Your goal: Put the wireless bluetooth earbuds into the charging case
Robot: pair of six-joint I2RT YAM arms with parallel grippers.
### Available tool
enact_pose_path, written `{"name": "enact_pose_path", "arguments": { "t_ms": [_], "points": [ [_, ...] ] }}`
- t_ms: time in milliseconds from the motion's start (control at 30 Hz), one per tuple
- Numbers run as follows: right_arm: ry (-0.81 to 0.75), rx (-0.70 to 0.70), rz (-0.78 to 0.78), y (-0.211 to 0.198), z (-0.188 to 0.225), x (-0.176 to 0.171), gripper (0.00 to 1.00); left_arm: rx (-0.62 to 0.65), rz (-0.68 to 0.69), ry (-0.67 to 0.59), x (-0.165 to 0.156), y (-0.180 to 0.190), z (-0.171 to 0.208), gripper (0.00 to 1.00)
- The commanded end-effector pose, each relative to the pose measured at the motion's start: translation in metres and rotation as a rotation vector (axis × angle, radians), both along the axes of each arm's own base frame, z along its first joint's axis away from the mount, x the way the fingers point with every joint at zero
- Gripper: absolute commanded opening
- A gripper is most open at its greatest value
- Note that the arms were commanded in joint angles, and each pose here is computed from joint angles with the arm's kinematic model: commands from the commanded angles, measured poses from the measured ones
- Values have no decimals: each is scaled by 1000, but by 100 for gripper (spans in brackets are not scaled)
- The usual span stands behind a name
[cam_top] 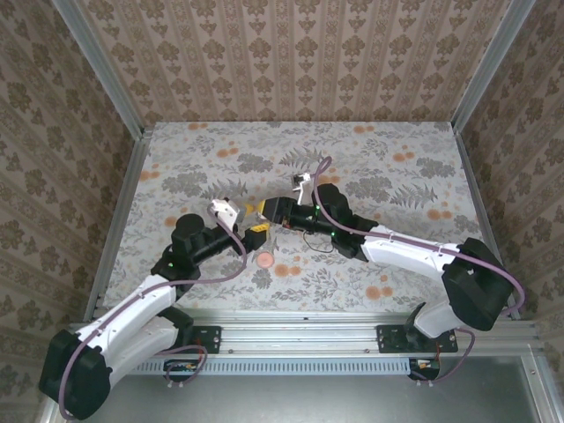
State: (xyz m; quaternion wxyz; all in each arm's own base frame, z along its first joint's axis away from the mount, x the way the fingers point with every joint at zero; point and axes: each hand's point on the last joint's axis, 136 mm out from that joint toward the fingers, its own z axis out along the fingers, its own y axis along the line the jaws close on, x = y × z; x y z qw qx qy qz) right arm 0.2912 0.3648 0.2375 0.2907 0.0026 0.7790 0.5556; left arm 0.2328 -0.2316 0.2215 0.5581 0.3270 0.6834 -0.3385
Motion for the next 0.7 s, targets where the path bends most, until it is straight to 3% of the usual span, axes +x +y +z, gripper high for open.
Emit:
{"name": "enact_pose_path", "arguments": {
  "t_ms": [0, 133, 267, 667],
  "points": [
    [-8, 26, 4, 5, 3, -2, 41, -39, 18, -66, 4, -1, 21, 71],
    [-1, 24, 15, 9, 0, -6, 41, -43, 46, -76, 6, 2, 24, 70],
    [4, 26, 19, 11, -2, -6, 41, -44, 58, -86, 6, 4, 26, 63],
    [-3, 10, 30, 11, -5, -10, 43, -14, 34, -74, 3, 2, 23, 31]
  ]
}}
